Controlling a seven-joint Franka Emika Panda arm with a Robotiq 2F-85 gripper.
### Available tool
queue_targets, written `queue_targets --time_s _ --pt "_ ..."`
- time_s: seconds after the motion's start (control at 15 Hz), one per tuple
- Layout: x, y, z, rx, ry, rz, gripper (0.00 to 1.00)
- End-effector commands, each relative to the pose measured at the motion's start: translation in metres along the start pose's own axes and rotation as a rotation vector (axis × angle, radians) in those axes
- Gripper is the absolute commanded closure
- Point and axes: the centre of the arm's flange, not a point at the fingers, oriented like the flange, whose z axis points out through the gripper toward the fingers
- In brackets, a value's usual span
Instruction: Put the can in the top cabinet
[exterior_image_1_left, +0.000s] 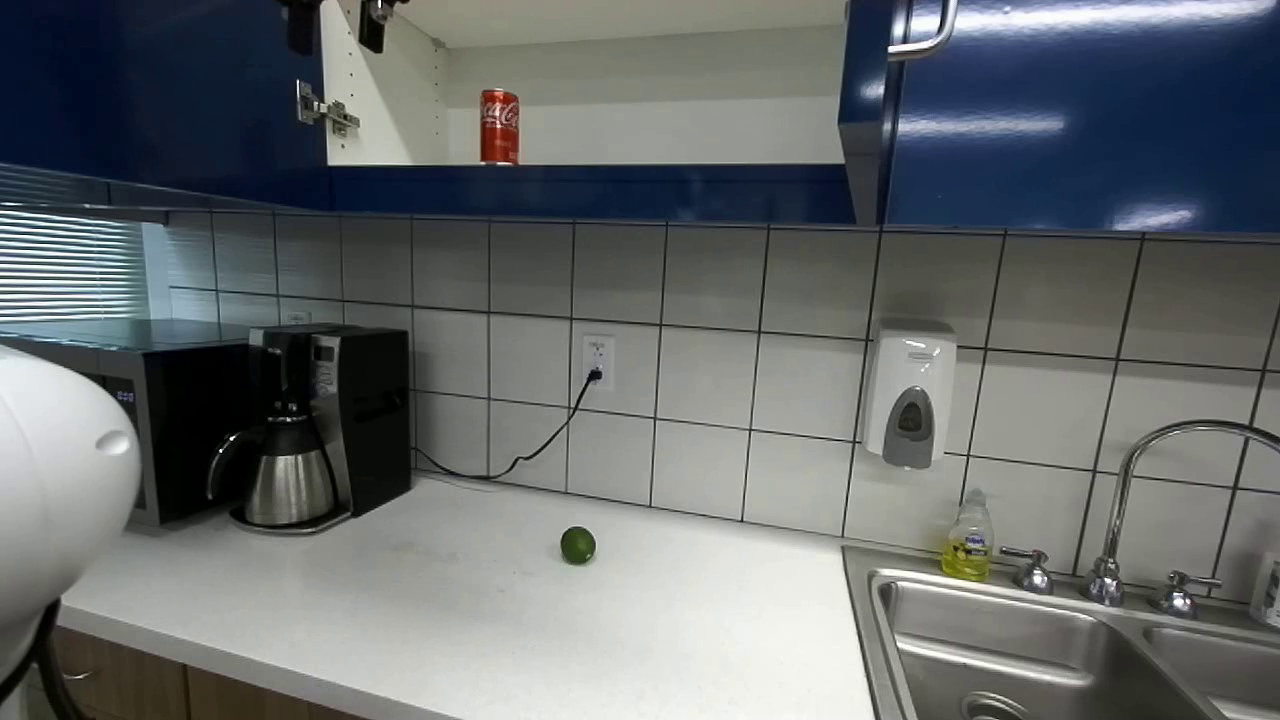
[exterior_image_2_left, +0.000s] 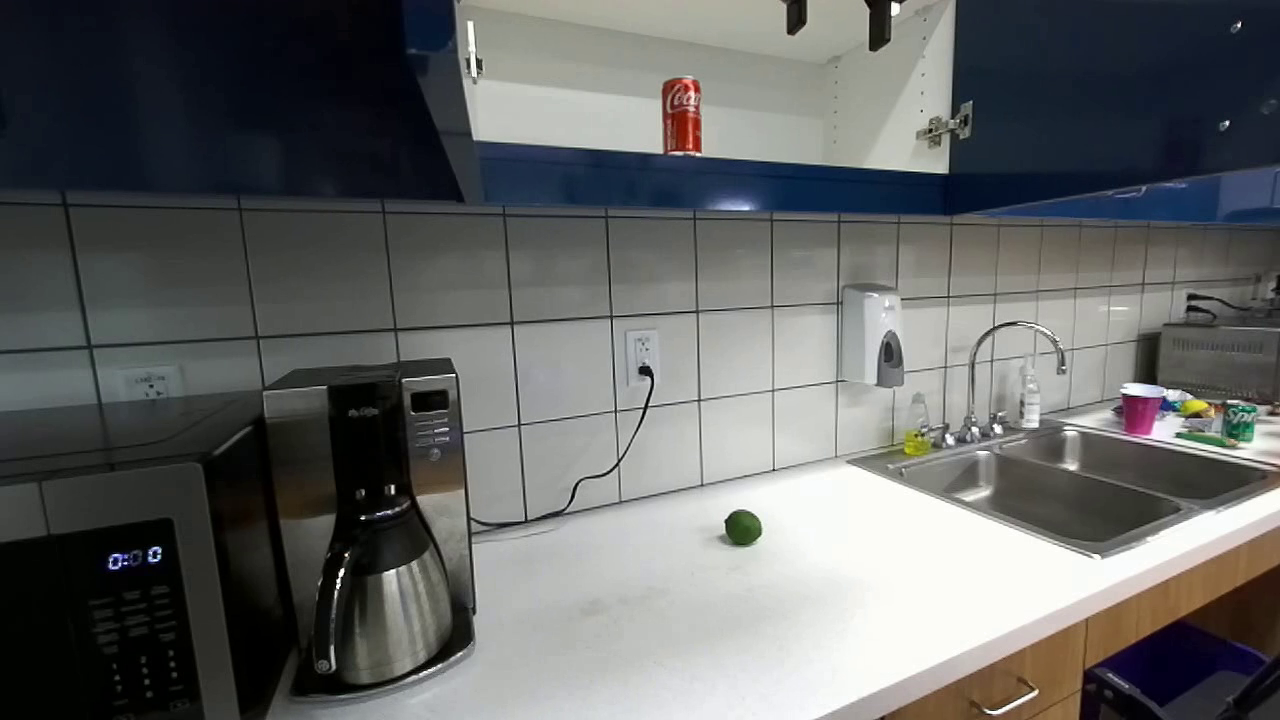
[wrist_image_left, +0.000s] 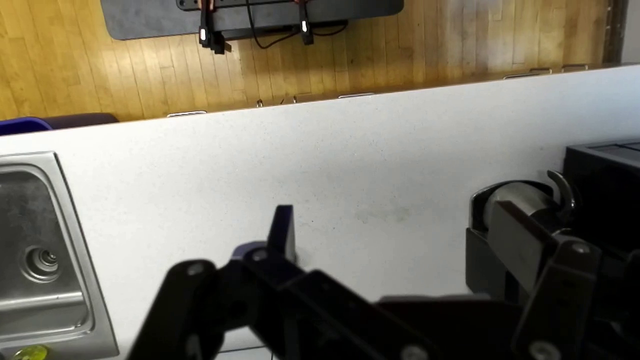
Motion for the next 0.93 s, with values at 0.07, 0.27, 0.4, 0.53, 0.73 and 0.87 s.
queue_targets --time_s 0.07,0.27,0.4,0.53,0.73,0.87 --pt "-0.027 0.021 0.088 0.015 0.008 -0.052 0.0" --pt "-0.025 0.025 0.124 0.009 -0.007 -0.076 0.0" --pt "-0.024 0.027 0.15 0.008 -0.019 -0.09 0.0" --pt "-0.024 0.029 0.177 0.01 -0.031 -0.103 0.0" --pt "-0.021 0.029 0.21 0.01 -0.046 -0.109 0.0" --pt "-0.017 0.031 0.225 0.009 -0.051 -0.109 0.0"
